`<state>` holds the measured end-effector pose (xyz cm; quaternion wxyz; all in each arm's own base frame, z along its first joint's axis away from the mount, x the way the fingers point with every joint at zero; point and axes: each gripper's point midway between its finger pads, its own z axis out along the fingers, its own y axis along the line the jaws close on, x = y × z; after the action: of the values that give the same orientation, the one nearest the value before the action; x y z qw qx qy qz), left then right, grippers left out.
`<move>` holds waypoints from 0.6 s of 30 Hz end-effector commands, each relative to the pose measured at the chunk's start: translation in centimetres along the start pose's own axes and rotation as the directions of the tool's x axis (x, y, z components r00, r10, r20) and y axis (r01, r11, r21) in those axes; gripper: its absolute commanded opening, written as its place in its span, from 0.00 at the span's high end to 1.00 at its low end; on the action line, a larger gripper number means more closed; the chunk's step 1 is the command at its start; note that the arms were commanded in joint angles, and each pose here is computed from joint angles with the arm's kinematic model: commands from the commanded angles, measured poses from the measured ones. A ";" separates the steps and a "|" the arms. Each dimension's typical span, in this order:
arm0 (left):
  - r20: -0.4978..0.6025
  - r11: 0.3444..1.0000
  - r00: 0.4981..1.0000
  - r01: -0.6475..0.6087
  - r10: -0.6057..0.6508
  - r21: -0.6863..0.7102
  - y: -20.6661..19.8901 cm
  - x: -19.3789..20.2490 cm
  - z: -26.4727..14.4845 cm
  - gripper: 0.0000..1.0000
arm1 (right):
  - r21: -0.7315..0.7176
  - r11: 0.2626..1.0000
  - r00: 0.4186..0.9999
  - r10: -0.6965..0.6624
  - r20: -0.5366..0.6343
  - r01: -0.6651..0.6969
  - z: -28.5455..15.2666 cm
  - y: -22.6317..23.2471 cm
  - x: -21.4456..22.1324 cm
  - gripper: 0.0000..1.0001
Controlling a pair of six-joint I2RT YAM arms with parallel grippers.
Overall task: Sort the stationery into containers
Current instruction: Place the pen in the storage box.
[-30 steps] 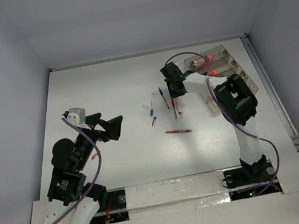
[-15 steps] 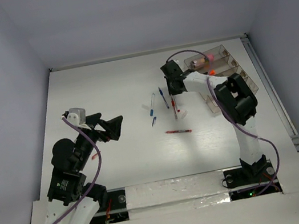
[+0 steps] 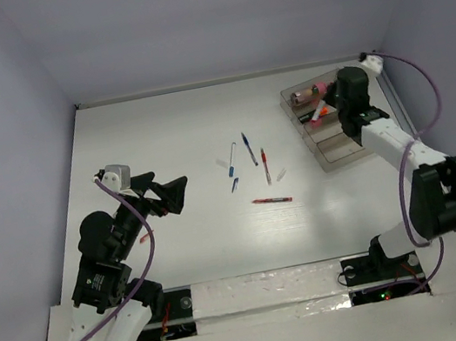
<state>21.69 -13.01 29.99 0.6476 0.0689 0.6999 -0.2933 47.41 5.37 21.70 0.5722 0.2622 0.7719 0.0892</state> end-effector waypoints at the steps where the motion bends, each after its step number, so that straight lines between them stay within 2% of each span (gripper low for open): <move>1: 0.078 0.999 0.997 -0.015 0.012 0.038 -1.2 -2.8 -0.4 0.01 | 0.086 0.984 0.968 0.137 0.212 -0.158 -1.1 -5.0 -3.5 1.00; 3: 0.073 0.999 0.997 -0.013 0.010 0.047 -1.4 -2.7 -0.4 0.01 | 0.130 0.969 0.946 0.166 0.280 -0.209 -1.5 -7.4 -4.9 1.00; 6: 0.075 0.999 0.997 -0.015 0.011 0.045 -1.4 -2.7 -0.4 0.01 | 0.185 0.948 0.931 0.194 0.310 -0.260 -1.1 -9.9 -5.3 1.00; 15: 0.069 0.999 0.998 -0.013 0.010 0.039 -1.2 -2.6 -0.3 0.01 | 0.257 0.906 0.918 0.254 0.305 -0.337 2.1 -12.2 -3.4 1.00; 18: 0.070 0.999 0.997 -0.015 0.012 0.037 -1.2 -2.6 -0.2 0.01 | 0.277 0.897 0.924 0.271 0.269 -0.343 3.1 -12.7 -2.1 1.00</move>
<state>21.67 -13.04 29.99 0.6473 0.0695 0.6999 -0.2938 45.13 -6.19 14.62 0.5584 0.4529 0.6950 0.0039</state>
